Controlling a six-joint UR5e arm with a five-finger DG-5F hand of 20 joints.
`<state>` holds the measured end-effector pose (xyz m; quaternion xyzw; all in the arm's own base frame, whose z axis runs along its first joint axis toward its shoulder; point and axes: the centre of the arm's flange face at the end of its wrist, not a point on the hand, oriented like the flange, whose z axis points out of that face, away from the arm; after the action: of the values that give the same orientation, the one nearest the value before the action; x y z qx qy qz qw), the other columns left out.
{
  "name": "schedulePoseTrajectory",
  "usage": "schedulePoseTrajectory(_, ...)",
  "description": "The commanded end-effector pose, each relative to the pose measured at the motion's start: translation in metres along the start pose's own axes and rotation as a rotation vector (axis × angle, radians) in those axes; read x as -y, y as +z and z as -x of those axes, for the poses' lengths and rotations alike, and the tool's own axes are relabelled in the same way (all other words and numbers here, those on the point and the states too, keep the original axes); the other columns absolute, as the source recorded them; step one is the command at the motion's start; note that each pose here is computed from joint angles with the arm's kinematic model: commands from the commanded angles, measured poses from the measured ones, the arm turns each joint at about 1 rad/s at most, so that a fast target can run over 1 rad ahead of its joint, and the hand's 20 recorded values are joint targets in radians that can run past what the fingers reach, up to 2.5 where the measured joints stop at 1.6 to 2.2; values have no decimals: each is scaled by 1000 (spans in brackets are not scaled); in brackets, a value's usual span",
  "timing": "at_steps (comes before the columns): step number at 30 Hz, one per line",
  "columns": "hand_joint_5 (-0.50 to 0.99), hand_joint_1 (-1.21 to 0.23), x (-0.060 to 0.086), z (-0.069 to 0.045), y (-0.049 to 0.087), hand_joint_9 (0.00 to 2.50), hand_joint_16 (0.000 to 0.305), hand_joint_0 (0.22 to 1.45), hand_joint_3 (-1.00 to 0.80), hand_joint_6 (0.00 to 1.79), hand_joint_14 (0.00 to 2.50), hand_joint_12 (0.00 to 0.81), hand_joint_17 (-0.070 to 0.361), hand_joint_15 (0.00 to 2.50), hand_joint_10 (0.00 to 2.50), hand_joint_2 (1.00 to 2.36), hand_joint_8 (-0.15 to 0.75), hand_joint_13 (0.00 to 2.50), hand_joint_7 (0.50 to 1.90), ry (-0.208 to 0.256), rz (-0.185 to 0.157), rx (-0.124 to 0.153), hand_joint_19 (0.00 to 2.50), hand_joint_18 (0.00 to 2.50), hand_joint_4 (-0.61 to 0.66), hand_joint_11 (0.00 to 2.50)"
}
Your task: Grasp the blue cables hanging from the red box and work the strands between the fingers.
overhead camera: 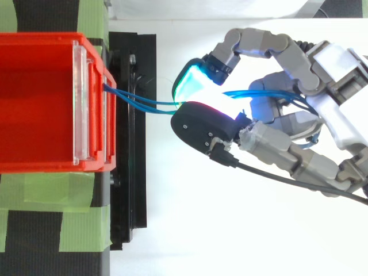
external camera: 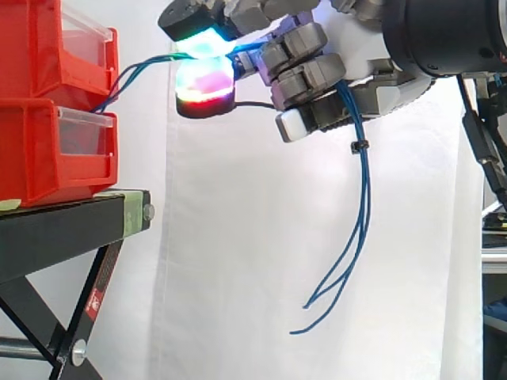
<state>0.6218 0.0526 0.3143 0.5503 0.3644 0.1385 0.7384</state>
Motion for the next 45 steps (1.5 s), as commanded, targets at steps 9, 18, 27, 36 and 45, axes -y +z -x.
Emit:
schedulePoseTrajectory(9, 725, -645, 1, 1, 0, 1051, 56, 1042, 164, 22, 2500, 486, 125, 1590, 2500, 1348, 439, 1472, 1254, 2, -15, 16, 833, 1788, 250, 2500)
schedulePoseTrajectory(18, 774, -698, 1, 1, -1, 1051, 56, 1310, 479, 22, 2500, 486, 125, 1590, 2500, 1004, 439, 1472, 1343, 2, -14, 15, 833, 1788, 171, 2500)
schedulePoseTrajectory(27, 763, -625, 1, 1, -1, 1051, 56, 717, 8, 18, 2500, 486, 125, 1590, 2500, 1804, 439, 1472, 1427, 0, -14, 15, 833, 1788, 231, 2500)
schedulePoseTrajectory(36, 802, -666, 0, 0, 0, 1051, 56, 912, 112, 12, 2500, 486, 125, 1590, 2500, 1544, 439, 1472, 1533, 10, -12, 17, 833, 1788, 228, 2500)
schedulePoseTrajectory(45, 678, -627, 0, 0, 0, 1051, 56, 700, -117, 0, 2500, 486, 125, 1590, 2500, 1201, 439, 1472, 1650, 10, -12, 17, 833, 1788, 198, 2500)
